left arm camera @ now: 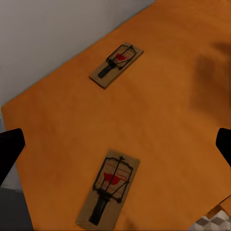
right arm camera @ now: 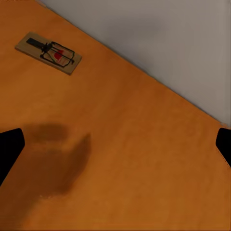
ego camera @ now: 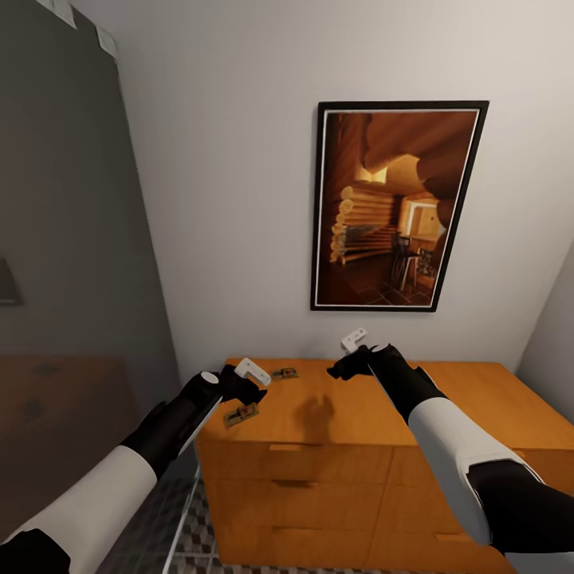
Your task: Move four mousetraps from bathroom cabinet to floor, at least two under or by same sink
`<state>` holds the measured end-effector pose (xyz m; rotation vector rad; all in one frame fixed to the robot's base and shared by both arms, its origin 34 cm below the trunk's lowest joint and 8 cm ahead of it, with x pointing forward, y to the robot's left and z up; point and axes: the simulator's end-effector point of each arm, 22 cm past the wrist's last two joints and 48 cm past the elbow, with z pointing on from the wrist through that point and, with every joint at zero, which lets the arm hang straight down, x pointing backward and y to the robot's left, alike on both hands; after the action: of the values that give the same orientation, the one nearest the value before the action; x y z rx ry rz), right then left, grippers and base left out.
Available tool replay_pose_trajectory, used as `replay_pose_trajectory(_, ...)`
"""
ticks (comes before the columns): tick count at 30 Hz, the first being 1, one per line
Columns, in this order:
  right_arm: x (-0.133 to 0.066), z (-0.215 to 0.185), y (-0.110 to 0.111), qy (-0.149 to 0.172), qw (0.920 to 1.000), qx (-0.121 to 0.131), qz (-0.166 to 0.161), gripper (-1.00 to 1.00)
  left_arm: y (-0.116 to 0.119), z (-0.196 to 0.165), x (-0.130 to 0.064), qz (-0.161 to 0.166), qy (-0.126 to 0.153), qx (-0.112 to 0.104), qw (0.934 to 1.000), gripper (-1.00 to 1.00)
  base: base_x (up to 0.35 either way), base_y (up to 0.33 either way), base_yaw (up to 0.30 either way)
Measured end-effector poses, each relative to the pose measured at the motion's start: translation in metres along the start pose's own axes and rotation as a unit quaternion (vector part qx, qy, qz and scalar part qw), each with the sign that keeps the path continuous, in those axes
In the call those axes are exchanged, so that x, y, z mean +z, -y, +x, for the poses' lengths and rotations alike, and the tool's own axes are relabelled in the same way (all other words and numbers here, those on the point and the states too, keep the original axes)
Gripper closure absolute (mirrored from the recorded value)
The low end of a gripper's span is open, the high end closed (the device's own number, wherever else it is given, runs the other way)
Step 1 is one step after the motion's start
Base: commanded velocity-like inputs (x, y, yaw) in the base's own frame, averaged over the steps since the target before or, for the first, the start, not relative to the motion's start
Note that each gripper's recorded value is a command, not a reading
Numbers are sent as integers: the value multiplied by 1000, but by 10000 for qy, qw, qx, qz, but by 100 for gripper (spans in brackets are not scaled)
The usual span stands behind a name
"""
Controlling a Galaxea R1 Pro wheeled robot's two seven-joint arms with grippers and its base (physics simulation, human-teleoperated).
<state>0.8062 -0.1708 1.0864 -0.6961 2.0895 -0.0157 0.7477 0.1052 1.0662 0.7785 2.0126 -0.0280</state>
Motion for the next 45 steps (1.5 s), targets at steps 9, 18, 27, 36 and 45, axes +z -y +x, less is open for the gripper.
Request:
replay_pose_trajectory(9,1,2,-1,-23,10000,-2,-9,-100,3,-1,1,31,9,-6,10000,-100,177,0,0)
replay_pose_trajectory(18,1,2,-1,-29,10000,-5,-9,-100,2,0,1,27,4,-6,10000,-100,22,0,0)
replay_pose_trajectory(27,1,3,-1,-32,10000,-5,-8,-100,0,2,0,31,-15,-10,10000,-100,2,0,0)
replay_pose_trajectory(36,1,3,-1,-36,10000,-9,-6,-100,3,9,1,63,-93,-34,9999,-100,0,0,0)
replay_pose_trajectory(45,1,3,-1,-37,10000,-11,-5,-100,5,26,6,95,-291,-76,9995,-100,0,0,0)
